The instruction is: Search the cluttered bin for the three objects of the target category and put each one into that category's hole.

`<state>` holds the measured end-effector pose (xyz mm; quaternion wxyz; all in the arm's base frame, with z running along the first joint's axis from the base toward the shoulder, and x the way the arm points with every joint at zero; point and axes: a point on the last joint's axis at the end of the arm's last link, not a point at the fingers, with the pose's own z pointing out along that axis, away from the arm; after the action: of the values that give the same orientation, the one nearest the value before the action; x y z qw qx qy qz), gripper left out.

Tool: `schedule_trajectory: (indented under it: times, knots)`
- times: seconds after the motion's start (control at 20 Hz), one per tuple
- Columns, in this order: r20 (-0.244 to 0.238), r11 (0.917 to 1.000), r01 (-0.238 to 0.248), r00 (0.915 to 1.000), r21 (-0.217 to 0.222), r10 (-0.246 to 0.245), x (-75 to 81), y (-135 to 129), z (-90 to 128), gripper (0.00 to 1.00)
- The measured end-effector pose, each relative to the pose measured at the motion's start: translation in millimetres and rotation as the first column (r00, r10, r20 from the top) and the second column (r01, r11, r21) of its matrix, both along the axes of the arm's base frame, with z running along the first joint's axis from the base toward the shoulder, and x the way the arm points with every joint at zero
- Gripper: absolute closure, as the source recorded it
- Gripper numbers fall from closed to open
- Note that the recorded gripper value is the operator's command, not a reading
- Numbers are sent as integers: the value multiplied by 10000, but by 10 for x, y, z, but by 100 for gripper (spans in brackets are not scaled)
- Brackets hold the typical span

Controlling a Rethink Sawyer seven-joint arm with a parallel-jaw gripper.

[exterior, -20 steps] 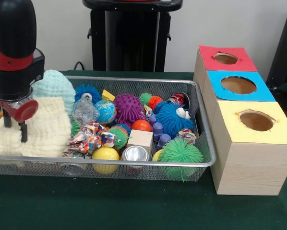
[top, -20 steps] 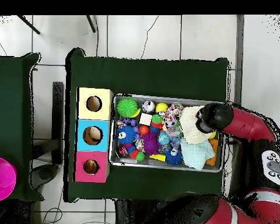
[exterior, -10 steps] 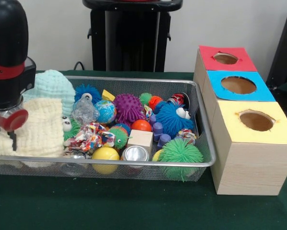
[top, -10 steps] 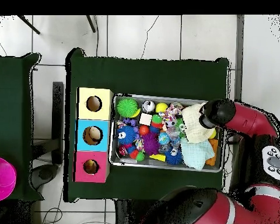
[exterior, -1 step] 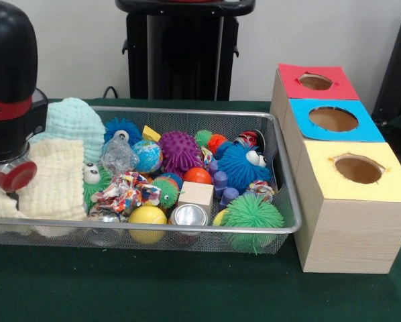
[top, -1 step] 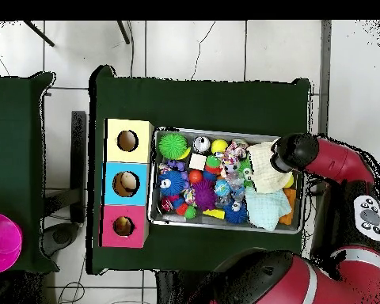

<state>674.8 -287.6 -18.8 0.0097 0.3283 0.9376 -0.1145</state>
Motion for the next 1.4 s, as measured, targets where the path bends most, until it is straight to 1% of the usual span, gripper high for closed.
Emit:
schedule_trajectory:
  times: [0.7, 0.95, 1.05, 1.1, 1.25, 1.4]
  knots:
    - [25, 10000, 16, 10000, -42, -16, -13, -27, -9, 100]
    - [79, 9999, 128, 9999, 41, -129, -51, -69, 19, 100]
    - [122, 9997, 217, 9997, 120, -219, -83, -97, 42, 100]
    - [140, 9993, 320, 9994, 209, -323, -136, -125, 71, 100]
    - [154, 9985, 448, 9989, 307, -453, -211, -161, 116, 100]
    - [80, 9961, 751, 9971, 470, -755, -398, -254, 223, 100]
